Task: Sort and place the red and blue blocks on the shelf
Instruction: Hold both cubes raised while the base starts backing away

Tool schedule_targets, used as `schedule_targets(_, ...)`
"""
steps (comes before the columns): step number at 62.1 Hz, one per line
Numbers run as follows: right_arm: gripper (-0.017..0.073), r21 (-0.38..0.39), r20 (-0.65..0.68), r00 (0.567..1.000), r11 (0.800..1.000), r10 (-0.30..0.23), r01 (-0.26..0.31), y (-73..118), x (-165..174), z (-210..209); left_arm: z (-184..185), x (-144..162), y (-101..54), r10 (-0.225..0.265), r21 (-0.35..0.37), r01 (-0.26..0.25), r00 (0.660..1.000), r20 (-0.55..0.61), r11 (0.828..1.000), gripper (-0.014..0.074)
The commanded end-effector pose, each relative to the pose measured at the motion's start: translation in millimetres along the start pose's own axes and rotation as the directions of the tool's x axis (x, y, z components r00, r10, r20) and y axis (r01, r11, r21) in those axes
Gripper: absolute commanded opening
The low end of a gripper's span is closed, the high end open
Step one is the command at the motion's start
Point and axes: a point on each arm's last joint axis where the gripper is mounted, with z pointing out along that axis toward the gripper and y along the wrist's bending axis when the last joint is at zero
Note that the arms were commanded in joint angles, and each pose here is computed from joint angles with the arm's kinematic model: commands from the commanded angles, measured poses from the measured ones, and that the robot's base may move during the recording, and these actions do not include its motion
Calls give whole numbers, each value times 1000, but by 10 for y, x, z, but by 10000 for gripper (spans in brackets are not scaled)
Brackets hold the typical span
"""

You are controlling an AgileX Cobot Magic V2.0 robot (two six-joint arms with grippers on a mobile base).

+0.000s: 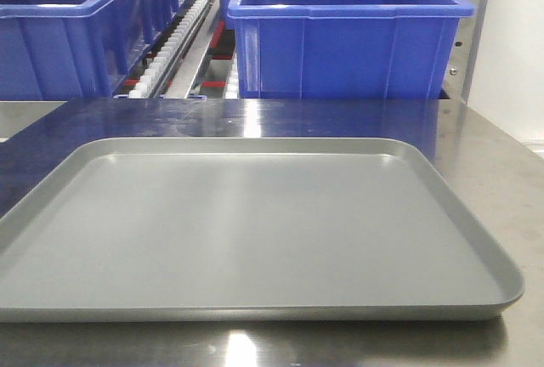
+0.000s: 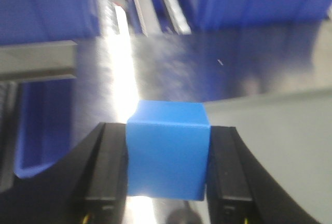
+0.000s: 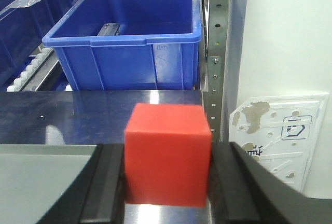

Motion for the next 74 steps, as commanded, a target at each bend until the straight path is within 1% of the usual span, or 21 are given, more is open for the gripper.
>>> schedule_targets(1,78,2,103,995,1000,-17,17,11,-167,-18,-195,-179,61,0,-51,10,982,188,999,132)
schedule_targets(9,78,2,103,995,1000,-17,17,11,-167,-18,-404,-184,129,3,-116,30,962,274,993,132)
schedule_targets(14,78,2,103,995,1000,-17,17,11,-167,-18,-506,-184,141,9,-139,37,949,315,990,132)
schedule_targets(22,78,2,103,995,1000,-17,17,11,-167,-18,-648,-201,121,19,-141,36,927,373,989,132)
schedule_targets(29,78,2,103,995,1000,-17,17,11,-167,-18,-720,-205,107,24,-139,35,915,402,990,132)
schedule_targets(74,78,2,103,995,1000,-17,17,11,-167,-18,-724,-205,106,25,-139,35,914,404,990,132)
